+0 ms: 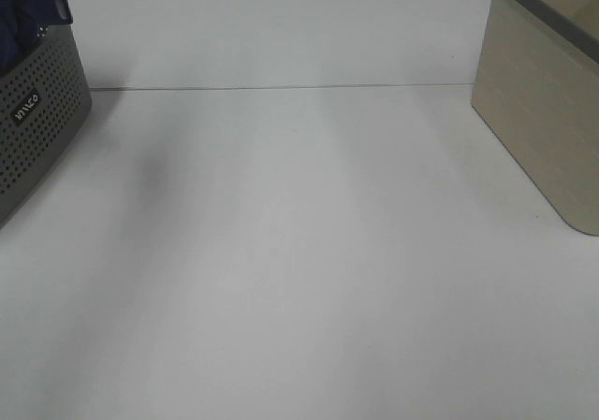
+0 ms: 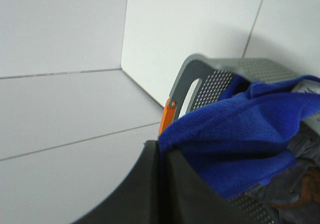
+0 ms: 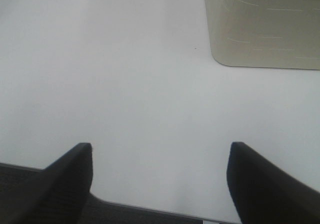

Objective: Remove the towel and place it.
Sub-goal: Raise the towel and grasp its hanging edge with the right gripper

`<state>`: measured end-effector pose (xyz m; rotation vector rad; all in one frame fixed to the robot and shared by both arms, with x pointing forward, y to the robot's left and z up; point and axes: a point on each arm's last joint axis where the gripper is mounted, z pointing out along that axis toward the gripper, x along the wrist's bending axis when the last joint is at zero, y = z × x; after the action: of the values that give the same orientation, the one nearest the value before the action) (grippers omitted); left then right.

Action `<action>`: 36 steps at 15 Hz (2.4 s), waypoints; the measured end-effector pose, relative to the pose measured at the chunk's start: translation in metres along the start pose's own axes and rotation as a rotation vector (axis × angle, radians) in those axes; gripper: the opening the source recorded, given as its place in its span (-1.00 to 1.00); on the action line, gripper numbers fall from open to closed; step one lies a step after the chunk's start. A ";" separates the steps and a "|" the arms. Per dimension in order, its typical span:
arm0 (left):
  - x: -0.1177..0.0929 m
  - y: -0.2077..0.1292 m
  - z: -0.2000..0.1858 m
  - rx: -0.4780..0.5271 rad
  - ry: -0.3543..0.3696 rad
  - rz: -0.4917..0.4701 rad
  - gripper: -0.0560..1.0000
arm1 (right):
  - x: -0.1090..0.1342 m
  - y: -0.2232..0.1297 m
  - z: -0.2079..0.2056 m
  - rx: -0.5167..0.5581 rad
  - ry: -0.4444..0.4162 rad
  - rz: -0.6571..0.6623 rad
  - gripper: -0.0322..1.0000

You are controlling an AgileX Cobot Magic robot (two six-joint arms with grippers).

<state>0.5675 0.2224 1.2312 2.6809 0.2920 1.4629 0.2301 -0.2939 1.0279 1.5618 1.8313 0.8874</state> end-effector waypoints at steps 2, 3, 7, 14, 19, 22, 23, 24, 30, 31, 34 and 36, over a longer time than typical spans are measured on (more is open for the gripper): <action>-0.012 0.024 -0.007 -0.090 -0.055 0.003 -0.89 | 0.000 0.000 0.000 0.000 0.000 0.000 0.49; -0.018 0.037 -0.011 -0.146 -0.082 0.012 -0.89 | 0.000 0.000 0.000 0.000 0.000 0.000 0.49; -0.037 0.077 -0.031 -0.281 -0.108 0.154 -0.89 | 0.001 0.001 -0.001 -0.008 0.011 0.004 0.49; -0.058 0.102 -0.084 -0.526 -0.245 0.132 -0.89 | 0.015 0.036 -0.001 -0.227 0.182 0.015 0.49; -0.061 0.102 -0.135 -0.683 -0.249 0.125 -0.89 | 0.035 0.070 0.035 -0.142 0.450 -0.297 0.49; -0.063 0.102 -0.140 -0.716 -0.279 0.106 -0.89 | 0.045 0.091 0.062 -0.175 0.627 -0.428 0.49; -0.062 0.102 -0.149 -0.769 -0.301 0.073 -0.89 | 0.049 0.103 0.087 -0.221 0.723 -0.511 0.49; -0.062 0.100 -0.155 -0.796 -0.304 0.069 -0.89 | 0.051 0.108 0.099 -0.254 0.763 -0.538 0.49; -0.067 0.102 -0.166 -0.894 -0.365 0.108 -0.89 | 0.061 0.147 0.142 -0.464 1.018 -0.503 0.49; -0.067 0.102 -0.166 -0.894 -0.365 0.108 -0.89 | 0.062 0.157 0.147 -0.488 1.050 -0.518 0.49; -0.067 0.102 -0.167 -0.895 -0.366 0.108 -0.89 | 0.074 0.178 0.161 -0.526 1.124 -0.586 0.49; -0.067 0.102 -0.167 -0.895 -0.367 0.107 -0.89 | 0.097 0.183 0.164 -0.532 1.204 -0.636 0.49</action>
<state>0.4056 0.1050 1.2821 2.1369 -0.4353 0.7840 0.4537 -0.1604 1.0705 -0.0475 2.2667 1.9564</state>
